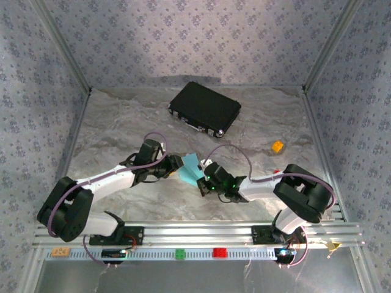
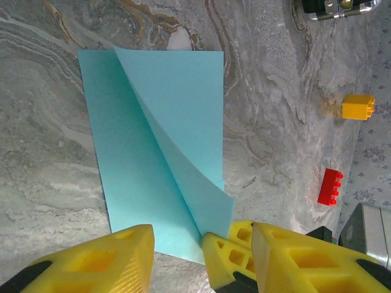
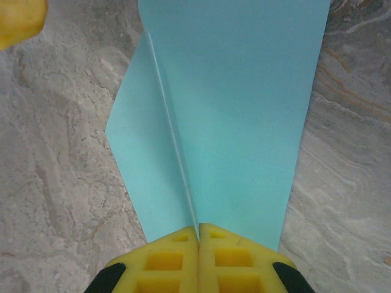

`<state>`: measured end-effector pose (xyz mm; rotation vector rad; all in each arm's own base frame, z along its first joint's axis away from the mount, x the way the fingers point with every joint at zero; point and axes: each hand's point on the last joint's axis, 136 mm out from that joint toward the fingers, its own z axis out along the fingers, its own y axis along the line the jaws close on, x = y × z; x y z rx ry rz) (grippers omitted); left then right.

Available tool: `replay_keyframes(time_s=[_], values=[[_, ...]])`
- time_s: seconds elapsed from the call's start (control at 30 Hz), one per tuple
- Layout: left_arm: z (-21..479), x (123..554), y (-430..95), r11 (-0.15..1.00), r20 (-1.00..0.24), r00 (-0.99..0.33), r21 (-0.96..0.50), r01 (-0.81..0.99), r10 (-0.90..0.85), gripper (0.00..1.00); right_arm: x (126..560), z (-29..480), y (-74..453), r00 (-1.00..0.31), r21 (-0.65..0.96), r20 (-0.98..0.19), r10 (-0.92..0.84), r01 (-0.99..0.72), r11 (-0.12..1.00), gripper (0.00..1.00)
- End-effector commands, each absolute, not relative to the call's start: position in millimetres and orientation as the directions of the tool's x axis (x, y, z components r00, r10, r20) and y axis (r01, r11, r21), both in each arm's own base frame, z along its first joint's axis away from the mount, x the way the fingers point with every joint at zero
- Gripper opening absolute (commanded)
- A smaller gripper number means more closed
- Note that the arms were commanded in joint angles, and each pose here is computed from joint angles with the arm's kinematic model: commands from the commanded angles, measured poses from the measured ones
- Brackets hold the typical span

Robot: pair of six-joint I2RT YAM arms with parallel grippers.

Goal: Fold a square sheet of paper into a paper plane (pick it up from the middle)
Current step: Fourth fold the wing at the center of the table.

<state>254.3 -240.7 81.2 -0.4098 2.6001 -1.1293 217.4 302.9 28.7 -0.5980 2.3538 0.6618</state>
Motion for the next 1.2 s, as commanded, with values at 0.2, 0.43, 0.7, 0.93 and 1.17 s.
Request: replay_keyframes(time_s=[0.2,0.43,0.7,0.93,1.17], values=[[84.5,252.1,-233.9,0.665,-0.153,-0.915,-0.732,-0.148,-0.372,0.46,213.3,37.0,309.8,-0.812,0.531,-0.568,-0.132,-0.484,0.696,0.01],[81.9,253.6,-236.3,0.665,-0.146,-0.918,-0.732,-0.151,-0.370,0.45,214.8,31.5,305.2,-0.855,0.601,-0.515,-0.066,-0.415,0.683,0.01],[83.3,254.0,-245.6,0.658,-0.143,-0.926,-0.742,-0.132,-0.348,0.30,215.0,24.1,299.8,-0.873,0.625,-0.486,-0.025,-0.368,0.688,0.01],[82.7,254.0,-253.7,0.653,-0.143,-0.934,-0.749,-0.113,-0.326,0.22,214.7,23.1,301.6,-0.896,0.689,-0.444,0.017,-0.330,0.645,0.01],[71.9,255.0,-267.9,0.654,-0.125,-0.949,-0.750,-0.100,-0.289,0.15,214.8,21.2,299.1,-0.916,0.738,-0.398,0.056,-0.284,0.612,0.01]])
